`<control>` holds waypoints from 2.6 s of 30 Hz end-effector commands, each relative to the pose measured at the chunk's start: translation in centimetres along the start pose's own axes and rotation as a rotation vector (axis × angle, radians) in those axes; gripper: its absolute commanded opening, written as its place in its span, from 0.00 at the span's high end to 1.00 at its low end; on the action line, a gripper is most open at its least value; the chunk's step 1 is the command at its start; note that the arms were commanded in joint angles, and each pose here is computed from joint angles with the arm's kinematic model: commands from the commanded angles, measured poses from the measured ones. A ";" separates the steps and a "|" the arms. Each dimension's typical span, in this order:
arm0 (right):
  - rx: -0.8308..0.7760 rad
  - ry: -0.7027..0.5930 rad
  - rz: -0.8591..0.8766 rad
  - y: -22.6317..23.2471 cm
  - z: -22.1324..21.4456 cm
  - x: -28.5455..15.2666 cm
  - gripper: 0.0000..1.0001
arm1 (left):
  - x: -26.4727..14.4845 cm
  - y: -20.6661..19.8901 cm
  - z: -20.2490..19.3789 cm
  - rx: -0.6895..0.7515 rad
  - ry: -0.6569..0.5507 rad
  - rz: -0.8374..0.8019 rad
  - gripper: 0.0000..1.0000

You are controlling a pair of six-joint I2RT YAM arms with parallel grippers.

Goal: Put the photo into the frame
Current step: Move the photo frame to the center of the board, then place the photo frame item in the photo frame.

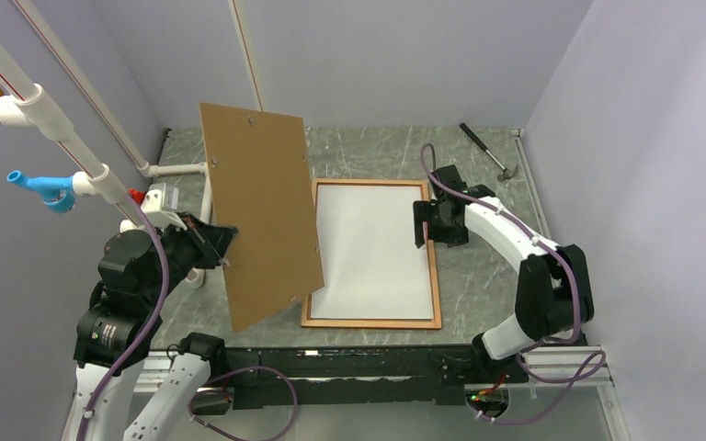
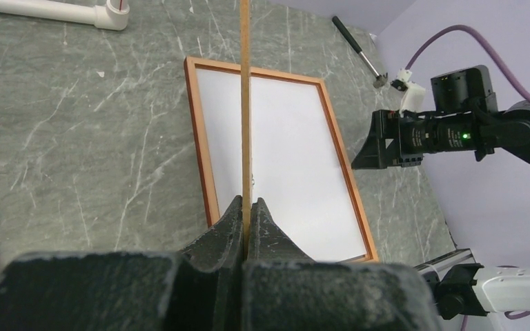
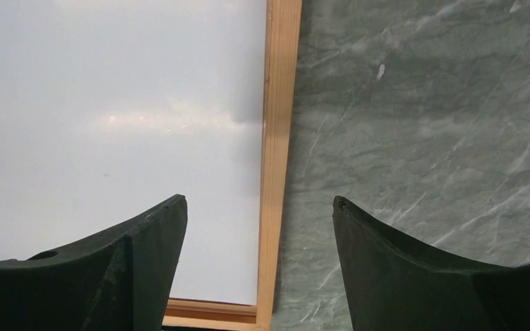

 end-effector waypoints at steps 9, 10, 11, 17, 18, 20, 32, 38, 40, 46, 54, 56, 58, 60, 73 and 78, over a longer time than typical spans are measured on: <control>0.080 -0.149 0.275 2.2 1.7 -4.9 0.13 | 0.6 -3.1 3.4 -0.021 -0.138 -0.187 1.00; 0.082 -0.153 0.293 2.3 1.7 -5.0 0.13 | 0.7 -3.2 3.4 -0.024 -0.138 -0.192 1.00; 0.085 -0.156 0.310 2.5 1.7 -5.1 0.13 | 0.8 -3.2 3.3 -0.029 -0.138 -0.199 1.00; 0.104 -0.147 0.375 3.0 1.4 -5.2 0.11 | 1.7 -3.7 3.1 -0.069 -0.137 -0.255 1.00; 0.107 -0.148 0.384 3.1 1.4 -5.3 0.11 | 1.9 -3.9 3.0 -0.077 -0.134 -0.269 1.00; 0.109 -0.156 0.402 3.2 1.4 -5.5 0.11 | 2.4 -4.1 2.8 -0.091 -0.129 -0.295 1.00; 0.127 -0.224 0.464 3.1 2.1 -7.3 0.08 | 5.3 -4.1 0.7 -0.197 -0.063 -0.373 1.00; 0.135 -0.217 0.475 3.1 2.0 -7.2 0.08 | 6.9 -3.9 -0.6 -0.265 -0.030 -0.404 1.00; 0.137 -0.219 0.475 3.0 2.0 -7.2 0.08 | 7.4 -3.8 -1.0 -0.285 -0.019 -0.416 1.00; 0.142 -0.222 0.455 2.5 2.0 -7.3 0.07 | 8.8 -3.3 -2.6 -0.346 0.019 -0.425 1.00; 0.152 -0.223 0.449 2.0 1.7 -7.1 0.07 | 10.5 -2.7 -4.6 -0.406 0.082 -0.427 1.00; 0.152 -0.223 0.446 1.9 1.6 -7.1 0.07 | 11.0 -2.5 -5.1 -0.417 0.100 -0.419 1.00; 0.153 -0.222 0.445 1.8 1.5 -7.0 0.07 | 11.3 -2.4 -5.6 -0.425 0.119 -0.411 1.00; 0.154 -0.221 0.442 1.7 1.5 -6.9 0.07 | 11.7 -2.4 -6.1 -0.435 0.137 -0.415 1.00; 0.162 -0.206 0.430 1.3 1.0 -6.3 0.07 | 14.0 -3.6 -8.6 -0.460 0.233 -0.449 1.00; 0.162 -0.202 0.419 1.0 0.8 -6.0 0.07 | 15.0 -3.5 -9.7 -0.465 0.276 -0.441 1.00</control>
Point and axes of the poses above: each gripper's point midway between its finger pads, its own x axis out along the fingers, its own y axis along the line the jaws close on, z = x × y, the point moved 4 cm from there along -x, back along the fingers, and after that the axes turned 7 degrees about x, right-handed, at the moved point
